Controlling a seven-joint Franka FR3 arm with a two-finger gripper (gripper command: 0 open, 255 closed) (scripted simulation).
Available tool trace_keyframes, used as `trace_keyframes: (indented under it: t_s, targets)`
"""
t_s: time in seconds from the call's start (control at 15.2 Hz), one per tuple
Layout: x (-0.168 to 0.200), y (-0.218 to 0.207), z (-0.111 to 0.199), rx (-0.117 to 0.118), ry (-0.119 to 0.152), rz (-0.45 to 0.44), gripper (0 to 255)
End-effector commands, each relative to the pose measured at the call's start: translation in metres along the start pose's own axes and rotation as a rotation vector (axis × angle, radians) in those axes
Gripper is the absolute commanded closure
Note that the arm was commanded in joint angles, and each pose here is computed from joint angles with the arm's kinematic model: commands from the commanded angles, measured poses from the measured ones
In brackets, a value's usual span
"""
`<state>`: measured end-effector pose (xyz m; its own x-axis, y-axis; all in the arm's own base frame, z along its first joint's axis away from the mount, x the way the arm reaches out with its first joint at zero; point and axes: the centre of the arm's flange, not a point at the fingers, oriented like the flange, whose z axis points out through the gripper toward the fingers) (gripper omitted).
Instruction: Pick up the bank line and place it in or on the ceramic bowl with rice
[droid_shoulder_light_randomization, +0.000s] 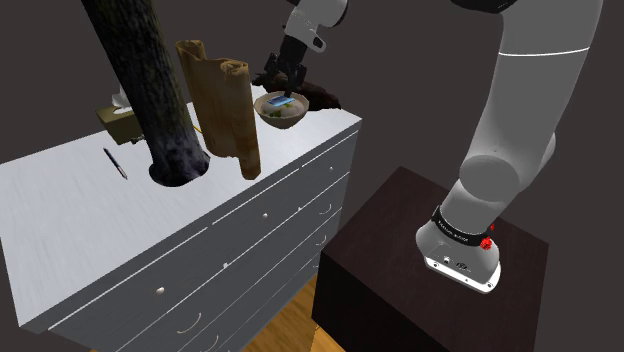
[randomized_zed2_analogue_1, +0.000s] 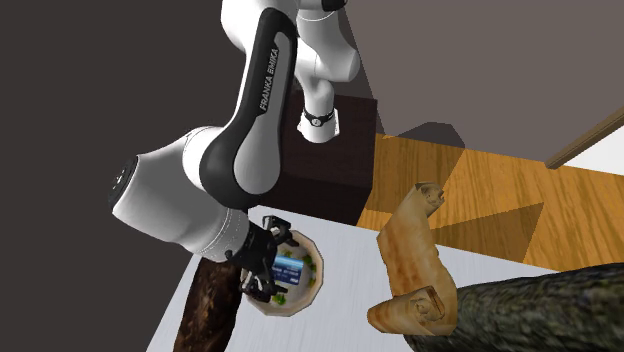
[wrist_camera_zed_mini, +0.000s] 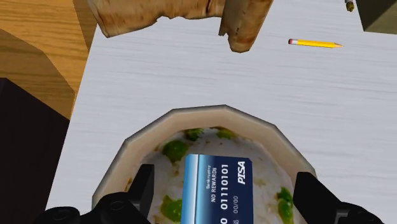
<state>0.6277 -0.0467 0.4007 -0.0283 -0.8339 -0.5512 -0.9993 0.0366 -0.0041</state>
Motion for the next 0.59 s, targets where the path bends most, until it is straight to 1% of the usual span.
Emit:
trace_keyframes:
  t_s: [0.0, 0.07, 0.53]
  targets:
    - [-0.002, -0.001, -0.023, 0.000, 0.000, 0.000, 0]
    - [-0.002, -0.001, -0.034, 0.000, 0.000, 0.000, 0]
    - [-0.002, -0.001, -0.034, 0.000, 0.000, 0.000, 0]
